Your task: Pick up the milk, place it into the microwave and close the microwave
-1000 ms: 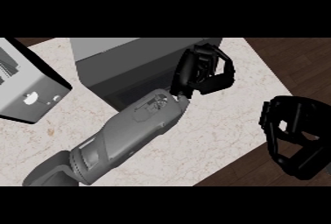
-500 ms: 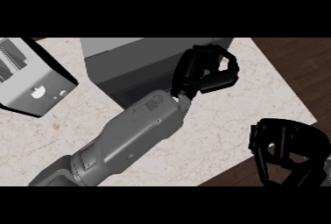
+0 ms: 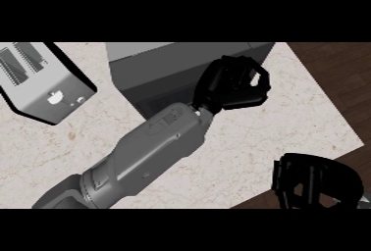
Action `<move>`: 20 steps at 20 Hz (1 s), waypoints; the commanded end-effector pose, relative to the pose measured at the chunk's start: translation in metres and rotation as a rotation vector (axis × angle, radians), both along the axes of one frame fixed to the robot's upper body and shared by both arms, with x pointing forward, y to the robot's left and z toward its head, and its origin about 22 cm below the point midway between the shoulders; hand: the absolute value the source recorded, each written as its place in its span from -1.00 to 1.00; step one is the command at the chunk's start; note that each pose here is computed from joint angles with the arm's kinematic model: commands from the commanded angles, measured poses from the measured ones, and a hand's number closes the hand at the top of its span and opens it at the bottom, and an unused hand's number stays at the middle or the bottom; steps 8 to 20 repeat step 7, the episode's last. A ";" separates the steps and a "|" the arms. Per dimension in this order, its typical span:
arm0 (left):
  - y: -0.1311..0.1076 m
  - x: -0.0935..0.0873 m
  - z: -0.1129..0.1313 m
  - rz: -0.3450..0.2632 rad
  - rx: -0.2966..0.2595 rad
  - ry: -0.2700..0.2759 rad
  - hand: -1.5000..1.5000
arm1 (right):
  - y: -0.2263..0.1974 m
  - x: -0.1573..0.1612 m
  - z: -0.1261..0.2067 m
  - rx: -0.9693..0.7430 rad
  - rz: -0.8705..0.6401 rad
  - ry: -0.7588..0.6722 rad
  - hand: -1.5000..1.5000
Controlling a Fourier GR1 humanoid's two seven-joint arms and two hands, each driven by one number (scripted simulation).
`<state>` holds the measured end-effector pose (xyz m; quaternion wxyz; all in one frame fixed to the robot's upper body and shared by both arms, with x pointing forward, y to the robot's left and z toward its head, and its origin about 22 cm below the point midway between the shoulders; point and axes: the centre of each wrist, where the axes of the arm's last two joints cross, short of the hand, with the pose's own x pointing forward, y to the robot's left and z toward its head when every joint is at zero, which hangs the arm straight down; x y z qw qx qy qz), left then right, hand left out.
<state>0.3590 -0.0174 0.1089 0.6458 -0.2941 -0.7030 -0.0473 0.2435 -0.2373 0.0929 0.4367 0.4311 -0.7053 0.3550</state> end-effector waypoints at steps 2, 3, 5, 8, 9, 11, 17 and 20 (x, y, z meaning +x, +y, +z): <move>0.061 0.019 -0.066 0.231 -0.024 0.225 1.00 | 0.009 -0.016 -0.006 0.027 -0.009 0.015 1.00; 0.063 0.021 -0.063 0.215 -0.027 0.216 1.00 | 0.011 -0.018 -0.001 0.027 0.000 -0.003 1.00; 0.062 0.021 -0.066 0.197 -0.023 0.213 1.00 | 0.013 -0.023 -0.002 0.029 -0.004 0.000 1.00; 0.063 0.022 -0.066 0.191 -0.019 0.201 1.00 | 0.017 -0.029 -0.001 0.026 -0.001 -0.010 1.00; 0.063 0.022 -0.066 0.191 -0.019 0.201 1.00 | 0.017 -0.029 -0.001 0.026 -0.001 -0.010 1.00; 0.063 0.022 -0.066 0.191 -0.019 0.201 1.00 | 0.017 -0.029 -0.001 0.026 -0.001 -0.010 1.00; 0.063 0.022 -0.066 0.191 -0.019 0.201 1.00 | 0.017 -0.029 -0.001 0.026 -0.001 -0.010 1.00; 0.063 0.022 -0.066 0.191 -0.019 0.201 1.00 | 0.017 -0.029 -0.001 0.026 -0.001 -0.010 1.00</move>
